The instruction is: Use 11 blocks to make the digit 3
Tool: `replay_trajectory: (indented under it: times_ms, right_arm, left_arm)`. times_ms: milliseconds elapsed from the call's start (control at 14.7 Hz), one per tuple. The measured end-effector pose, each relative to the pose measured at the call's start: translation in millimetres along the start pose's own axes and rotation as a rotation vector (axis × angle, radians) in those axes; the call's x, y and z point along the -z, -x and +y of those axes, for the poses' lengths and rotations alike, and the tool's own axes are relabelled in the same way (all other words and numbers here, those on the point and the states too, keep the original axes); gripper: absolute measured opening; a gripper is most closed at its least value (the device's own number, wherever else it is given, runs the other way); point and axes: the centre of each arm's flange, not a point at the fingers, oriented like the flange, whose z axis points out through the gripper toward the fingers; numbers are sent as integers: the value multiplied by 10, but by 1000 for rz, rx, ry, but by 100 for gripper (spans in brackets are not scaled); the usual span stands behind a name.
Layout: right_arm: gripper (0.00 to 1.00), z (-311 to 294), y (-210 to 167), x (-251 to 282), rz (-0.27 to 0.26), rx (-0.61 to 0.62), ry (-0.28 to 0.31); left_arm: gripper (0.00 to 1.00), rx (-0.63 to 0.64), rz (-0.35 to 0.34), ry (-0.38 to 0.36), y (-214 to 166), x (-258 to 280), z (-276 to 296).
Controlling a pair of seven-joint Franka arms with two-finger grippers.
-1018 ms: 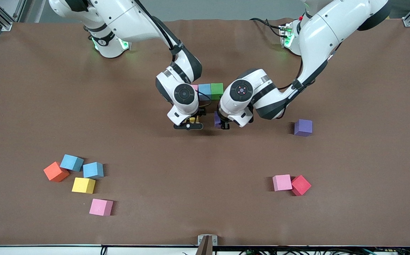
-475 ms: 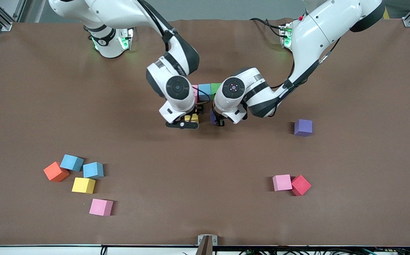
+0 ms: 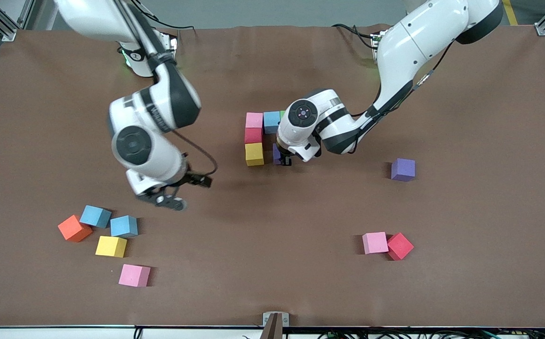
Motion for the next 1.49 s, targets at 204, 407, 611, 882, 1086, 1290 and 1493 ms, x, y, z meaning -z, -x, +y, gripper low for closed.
replay_trajectory:
  times_ms: [204, 407, 611, 882, 1086, 1290, 1493]
  right_arm:
    - [100, 424, -519, -131, 94, -36, -53]
    - [100, 587, -867, -433, 194, -14, -85]
    - [100, 767, -1191, -600, 302, 62, -95]
    - [100, 1207, -1577, -734, 406, 149, -81]
    - [100, 1304, -1681, -833, 443, 148, -79]
    - [100, 1295, -1767, -1051, 512, 154, -86]
    - [100, 1234, -1856, -1160, 551, 163, -91]
  left_arm:
    - [53, -9, -13, 19, 85, -67, -63]
    - [53, -17, -16, 20, 133, -71, -109]
    - [53, -22, -19, 22, 164, -66, -128]
    - [53, -22, -26, 22, 204, -66, -119]
    - [53, -17, -29, 17, 204, -101, -96]
    - [53, -15, -30, 15, 208, -110, -87]
    - [53, -13, -33, 13, 212, -121, -72]
